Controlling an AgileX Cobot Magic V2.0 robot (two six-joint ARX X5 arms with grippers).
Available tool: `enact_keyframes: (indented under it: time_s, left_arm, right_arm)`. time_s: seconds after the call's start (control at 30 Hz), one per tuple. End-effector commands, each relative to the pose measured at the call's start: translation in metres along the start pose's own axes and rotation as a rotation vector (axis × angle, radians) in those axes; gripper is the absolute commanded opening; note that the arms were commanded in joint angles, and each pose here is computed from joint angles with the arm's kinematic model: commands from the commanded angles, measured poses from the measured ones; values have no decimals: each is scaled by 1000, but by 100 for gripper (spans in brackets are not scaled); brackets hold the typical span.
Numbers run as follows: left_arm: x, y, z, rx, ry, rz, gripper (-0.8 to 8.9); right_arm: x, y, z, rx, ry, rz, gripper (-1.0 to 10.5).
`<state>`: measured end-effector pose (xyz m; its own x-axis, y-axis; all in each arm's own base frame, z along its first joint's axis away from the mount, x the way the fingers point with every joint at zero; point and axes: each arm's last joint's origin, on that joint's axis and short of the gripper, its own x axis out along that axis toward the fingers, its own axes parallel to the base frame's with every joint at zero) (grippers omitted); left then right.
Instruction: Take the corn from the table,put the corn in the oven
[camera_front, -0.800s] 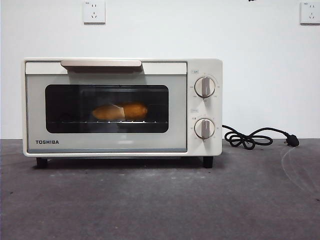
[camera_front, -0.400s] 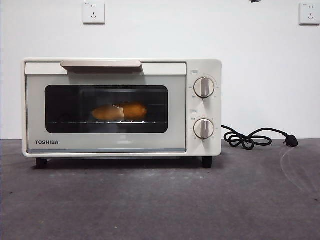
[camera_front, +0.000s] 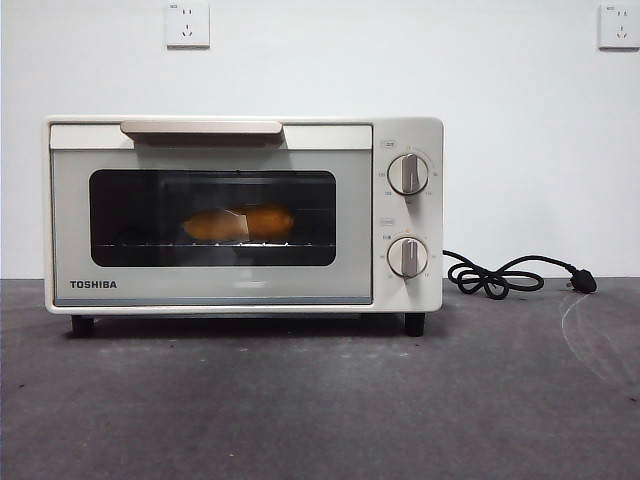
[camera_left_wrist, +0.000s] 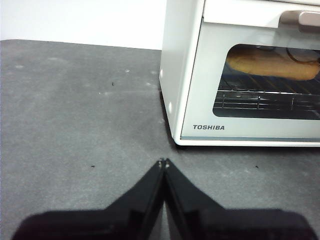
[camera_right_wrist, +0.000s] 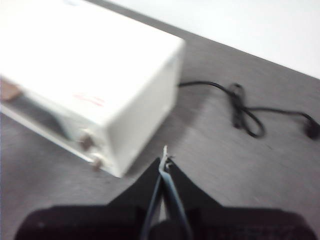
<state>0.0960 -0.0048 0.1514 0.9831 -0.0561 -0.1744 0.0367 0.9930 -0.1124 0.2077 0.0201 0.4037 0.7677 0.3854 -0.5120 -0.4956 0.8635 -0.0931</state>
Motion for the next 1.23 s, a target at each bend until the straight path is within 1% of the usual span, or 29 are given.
enact_keyframes:
  time_s: [0.03, 0.17, 0.3, 0.47, 0.6, 0.7, 0.8, 1.03, 1.23]
  left_arm:
    - [1, 0, -2, 13, -2, 0, -4]
    - [1, 0, -2, 13, -2, 0, -4]
    - [1, 0, -2, 13, -2, 0, -4]
    - [1, 0, -2, 13, -2, 0, -4]
    - [1, 0, -2, 13, -2, 0, -4]
    - [1, 0, -2, 13, -2, 0, -4]
    - [1, 0, -2, 13, -2, 0, -4]
    - [1, 0, -2, 13, -3, 0, -4]
    - [1, 0, -2, 13, -3, 0, -4]
  right_arm:
    - [0, -4, -16, 40, -16, -38, 0]
    - [3, -2, -46, 33, -101, -126, 0]
    - [13, 3, -88, 80, -192, -260, 0]
    - [23, 15, -148, 110, -289, -326, 0]
    - [28, 26, -196, 143, -280, -388, 0]
    - [32, 33, -224, 162, -267, -424, 0]
    - [32, 39, -241, 174, -289, -462, 0]
    - [33, 47, -260, 170, -375, -485, 0]
    - [32, 52, -271, 202, -319, -492, 0]
